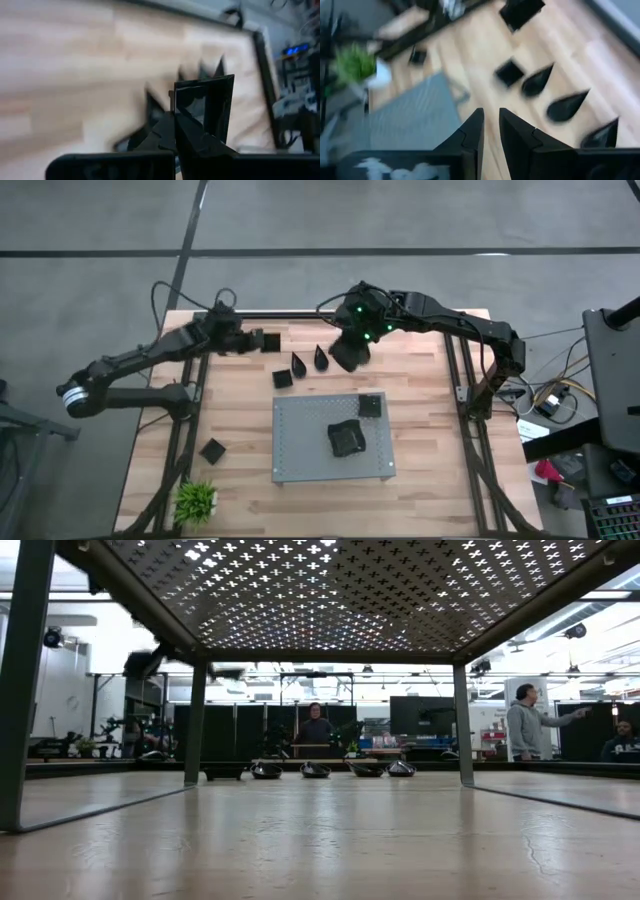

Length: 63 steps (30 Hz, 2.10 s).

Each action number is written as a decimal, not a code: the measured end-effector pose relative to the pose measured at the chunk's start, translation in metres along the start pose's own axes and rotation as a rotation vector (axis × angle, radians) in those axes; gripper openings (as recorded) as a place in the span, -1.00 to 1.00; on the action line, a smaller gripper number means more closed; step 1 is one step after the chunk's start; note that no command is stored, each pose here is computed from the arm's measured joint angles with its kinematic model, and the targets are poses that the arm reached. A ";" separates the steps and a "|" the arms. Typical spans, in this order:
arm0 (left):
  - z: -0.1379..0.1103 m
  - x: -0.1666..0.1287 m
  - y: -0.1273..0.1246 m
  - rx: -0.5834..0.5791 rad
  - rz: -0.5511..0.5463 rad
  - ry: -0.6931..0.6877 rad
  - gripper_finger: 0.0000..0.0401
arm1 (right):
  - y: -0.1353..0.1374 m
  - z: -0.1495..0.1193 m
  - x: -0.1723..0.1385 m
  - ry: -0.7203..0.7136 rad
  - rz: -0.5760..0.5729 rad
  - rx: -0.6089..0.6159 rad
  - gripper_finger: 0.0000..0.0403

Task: Pick & Place Mini shaped plates
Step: Stack the square plate on top of the other square plates on the shelf

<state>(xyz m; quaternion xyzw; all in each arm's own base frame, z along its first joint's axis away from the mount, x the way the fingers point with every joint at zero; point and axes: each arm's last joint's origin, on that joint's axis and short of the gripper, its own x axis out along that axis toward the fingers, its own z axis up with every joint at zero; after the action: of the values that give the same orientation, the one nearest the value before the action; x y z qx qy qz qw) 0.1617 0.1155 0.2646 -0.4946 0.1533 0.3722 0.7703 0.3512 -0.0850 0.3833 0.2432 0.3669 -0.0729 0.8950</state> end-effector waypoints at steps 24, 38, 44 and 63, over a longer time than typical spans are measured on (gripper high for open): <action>0.035 -0.054 -0.110 0.352 -0.149 -0.483 -1.00 | 0.006 0.045 0.006 -0.522 -0.129 -0.058 -0.33; 0.026 -0.057 -0.122 0.387 -0.213 -0.500 -1.00 | 0.003 0.046 0.009 -0.545 -0.200 -0.064 -0.48; 0.023 -0.058 -0.125 0.387 -0.225 -0.496 -1.00 | 0.004 0.048 0.008 -0.571 -0.190 -0.063 -0.49; 0.019 -0.062 -0.131 0.398 -0.241 -0.510 -1.00 | 0.003 0.050 0.016 -0.577 -0.171 -0.016 -0.70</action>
<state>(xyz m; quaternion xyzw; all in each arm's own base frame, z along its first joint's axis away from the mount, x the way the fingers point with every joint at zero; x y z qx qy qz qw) 0.2124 0.0750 0.3957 -0.2401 -0.0340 0.3528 0.9037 0.3946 -0.1060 0.4034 0.1735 0.1174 -0.2113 0.9547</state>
